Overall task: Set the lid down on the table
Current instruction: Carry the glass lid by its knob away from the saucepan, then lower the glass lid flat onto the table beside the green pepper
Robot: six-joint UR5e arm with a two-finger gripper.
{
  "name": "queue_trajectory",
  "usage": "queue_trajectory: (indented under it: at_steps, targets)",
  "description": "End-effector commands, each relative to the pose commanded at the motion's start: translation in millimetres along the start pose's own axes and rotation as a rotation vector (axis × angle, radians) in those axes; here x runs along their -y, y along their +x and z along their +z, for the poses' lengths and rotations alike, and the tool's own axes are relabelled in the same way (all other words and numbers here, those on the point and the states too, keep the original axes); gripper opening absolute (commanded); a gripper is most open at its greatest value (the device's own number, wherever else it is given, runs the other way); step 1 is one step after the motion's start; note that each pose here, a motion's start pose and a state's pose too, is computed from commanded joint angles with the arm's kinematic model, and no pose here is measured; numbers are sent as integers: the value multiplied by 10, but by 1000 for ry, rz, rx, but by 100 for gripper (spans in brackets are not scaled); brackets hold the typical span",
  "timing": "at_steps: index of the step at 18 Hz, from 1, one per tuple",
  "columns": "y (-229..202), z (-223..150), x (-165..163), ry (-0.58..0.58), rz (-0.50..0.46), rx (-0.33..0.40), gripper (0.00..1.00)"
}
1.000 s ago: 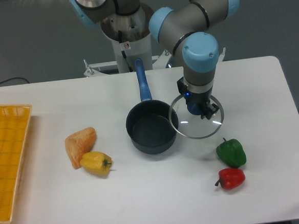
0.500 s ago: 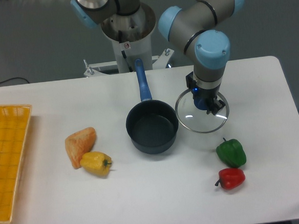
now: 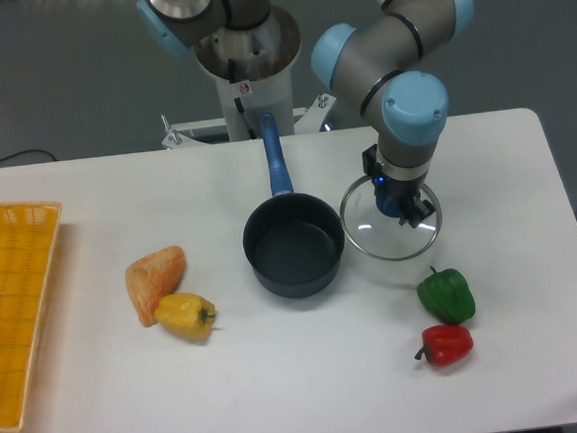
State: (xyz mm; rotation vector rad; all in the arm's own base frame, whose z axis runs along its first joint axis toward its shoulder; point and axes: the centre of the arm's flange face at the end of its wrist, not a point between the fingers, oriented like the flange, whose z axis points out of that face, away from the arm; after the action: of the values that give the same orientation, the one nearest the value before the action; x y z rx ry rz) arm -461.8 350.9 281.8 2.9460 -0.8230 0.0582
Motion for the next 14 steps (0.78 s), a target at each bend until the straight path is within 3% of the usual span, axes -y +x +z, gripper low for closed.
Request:
queue_trajectory:
  at_steps: [14]
  targets:
    - [-39,126,-254,0,27,-5,55]
